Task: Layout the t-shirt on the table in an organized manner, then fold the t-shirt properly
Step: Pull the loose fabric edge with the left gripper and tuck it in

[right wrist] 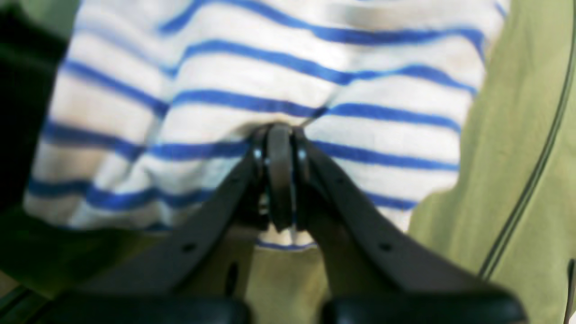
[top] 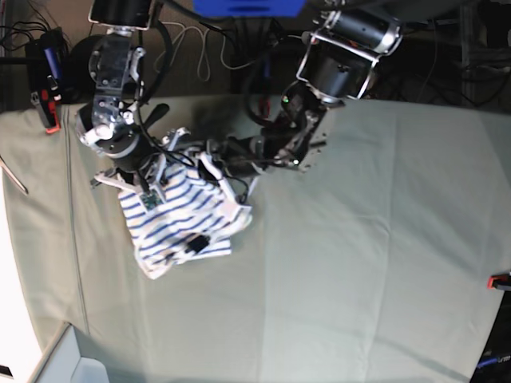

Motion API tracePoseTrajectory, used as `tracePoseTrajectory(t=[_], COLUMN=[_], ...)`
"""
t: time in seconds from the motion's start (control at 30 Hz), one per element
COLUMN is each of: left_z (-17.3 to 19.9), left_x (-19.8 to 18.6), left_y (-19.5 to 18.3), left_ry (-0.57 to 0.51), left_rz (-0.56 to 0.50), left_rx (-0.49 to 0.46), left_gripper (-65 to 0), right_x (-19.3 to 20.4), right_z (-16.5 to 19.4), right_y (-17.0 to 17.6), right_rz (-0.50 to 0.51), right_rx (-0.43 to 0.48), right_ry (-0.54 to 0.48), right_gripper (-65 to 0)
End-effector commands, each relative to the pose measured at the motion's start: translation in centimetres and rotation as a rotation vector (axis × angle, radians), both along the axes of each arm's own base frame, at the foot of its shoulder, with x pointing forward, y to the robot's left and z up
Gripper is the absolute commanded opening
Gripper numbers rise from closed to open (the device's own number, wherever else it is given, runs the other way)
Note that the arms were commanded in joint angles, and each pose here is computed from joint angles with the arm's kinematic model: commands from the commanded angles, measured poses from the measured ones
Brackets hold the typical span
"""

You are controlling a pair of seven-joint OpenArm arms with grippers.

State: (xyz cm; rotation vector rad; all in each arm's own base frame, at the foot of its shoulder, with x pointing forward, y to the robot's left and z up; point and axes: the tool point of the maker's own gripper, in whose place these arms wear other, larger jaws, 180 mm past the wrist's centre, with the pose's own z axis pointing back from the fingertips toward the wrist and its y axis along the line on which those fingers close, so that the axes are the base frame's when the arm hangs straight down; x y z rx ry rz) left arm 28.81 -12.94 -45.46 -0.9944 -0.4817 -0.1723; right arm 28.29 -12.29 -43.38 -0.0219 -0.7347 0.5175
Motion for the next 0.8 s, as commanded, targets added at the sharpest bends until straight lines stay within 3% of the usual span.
tracePoseTrajectory(t=[0.0, 0.17, 0.33, 0.5, 0.77], left_z=[2.6, 2.5, 0.6, -0.4, 2.7], left_x=[1.9, 2.1, 2.7, 3.5, 5.3], left_y=[-1.0, -0.5, 4.4, 10.9, 18.0], left_ry=[-0.066, -0.068, -0.058, 0.008, -0.056], left_rz=[0.004, 0.014, 0.055, 0.216, 0.333], left_rx=[-0.064, -0.062, 0.008, -0.033, -0.085], left_gripper=[-65.0, -65.0, -65.0, -65.0, -65.0], right_x=[0.9, 0.9, 0.9, 0.9, 2.1], right_z=[1.1, 1.1, 1.1, 1.1, 2.5], right_y=[0.9, 0.8, 0.8, 0.9, 0.6], right_rz=[0.017, 0.018, 0.018, 0.018, 0.013], right_rx=[0.035, 0.034, 0.035, 0.039, 0.027], right_ry=[-0.042, -0.043, -0.045, -0.046, -0.088], right_gripper=[-65.0, -65.0, -65.0, -65.0, -65.0])
